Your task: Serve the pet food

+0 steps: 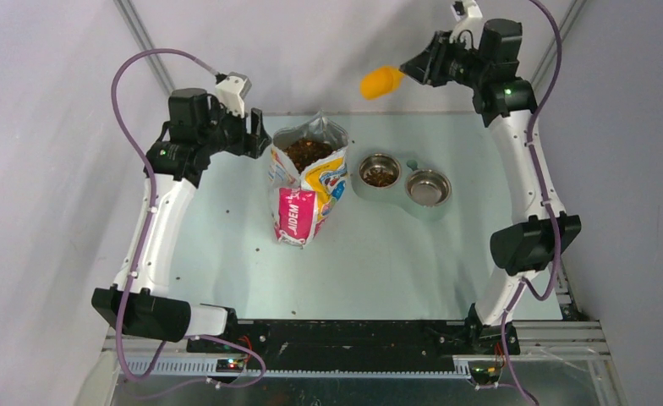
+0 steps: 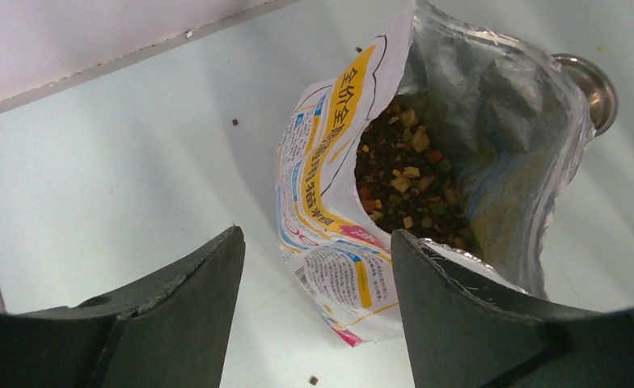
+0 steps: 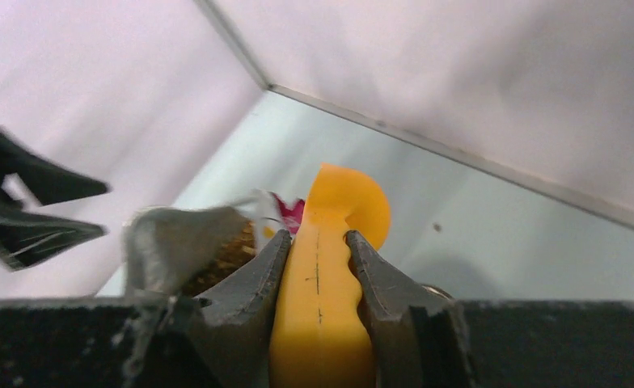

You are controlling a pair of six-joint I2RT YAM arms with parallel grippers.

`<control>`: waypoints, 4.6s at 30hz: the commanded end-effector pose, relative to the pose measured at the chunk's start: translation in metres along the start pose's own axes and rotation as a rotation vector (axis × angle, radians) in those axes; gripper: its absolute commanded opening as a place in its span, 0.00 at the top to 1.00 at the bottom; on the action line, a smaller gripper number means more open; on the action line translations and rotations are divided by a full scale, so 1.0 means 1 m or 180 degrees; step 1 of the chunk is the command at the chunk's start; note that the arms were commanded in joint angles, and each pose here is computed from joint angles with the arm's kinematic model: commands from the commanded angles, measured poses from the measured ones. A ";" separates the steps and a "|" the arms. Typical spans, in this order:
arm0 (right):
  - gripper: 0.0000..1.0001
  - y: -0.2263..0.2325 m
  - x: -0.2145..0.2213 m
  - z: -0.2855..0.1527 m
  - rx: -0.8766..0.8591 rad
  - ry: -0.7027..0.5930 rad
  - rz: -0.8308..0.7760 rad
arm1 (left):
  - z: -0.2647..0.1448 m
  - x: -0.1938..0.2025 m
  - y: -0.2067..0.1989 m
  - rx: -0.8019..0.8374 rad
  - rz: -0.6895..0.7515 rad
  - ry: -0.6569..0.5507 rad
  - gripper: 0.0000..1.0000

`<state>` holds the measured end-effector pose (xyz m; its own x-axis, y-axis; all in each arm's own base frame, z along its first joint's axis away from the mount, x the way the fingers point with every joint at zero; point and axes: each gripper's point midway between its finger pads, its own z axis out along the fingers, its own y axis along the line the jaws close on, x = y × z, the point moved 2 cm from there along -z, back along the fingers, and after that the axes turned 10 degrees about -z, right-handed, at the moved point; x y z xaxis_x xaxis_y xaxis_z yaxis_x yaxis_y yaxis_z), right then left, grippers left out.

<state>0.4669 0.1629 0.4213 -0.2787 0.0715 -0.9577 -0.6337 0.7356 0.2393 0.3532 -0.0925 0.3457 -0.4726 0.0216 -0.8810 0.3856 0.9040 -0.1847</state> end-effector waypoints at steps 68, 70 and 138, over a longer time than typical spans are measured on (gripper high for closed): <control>1.00 0.197 0.224 0.102 -0.1942 0.2132 0.0216 | -0.042 0.017 0.010 -0.0295 -0.0686 -0.0319 0.25; 1.00 0.196 0.215 0.100 -0.2014 0.2075 0.0348 | -0.041 0.017 0.010 -0.0296 -0.0679 -0.0306 0.25; 1.00 0.078 0.075 0.067 -0.1798 0.0918 0.2151 | -0.061 0.005 0.039 -0.0725 0.1007 0.0524 0.27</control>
<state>0.4545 0.2706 0.3183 -0.8376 0.0977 -0.5375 -0.4914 0.2951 0.8194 0.3218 -0.0368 0.3462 -0.5192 0.3196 -0.7927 0.3640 0.9218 0.1333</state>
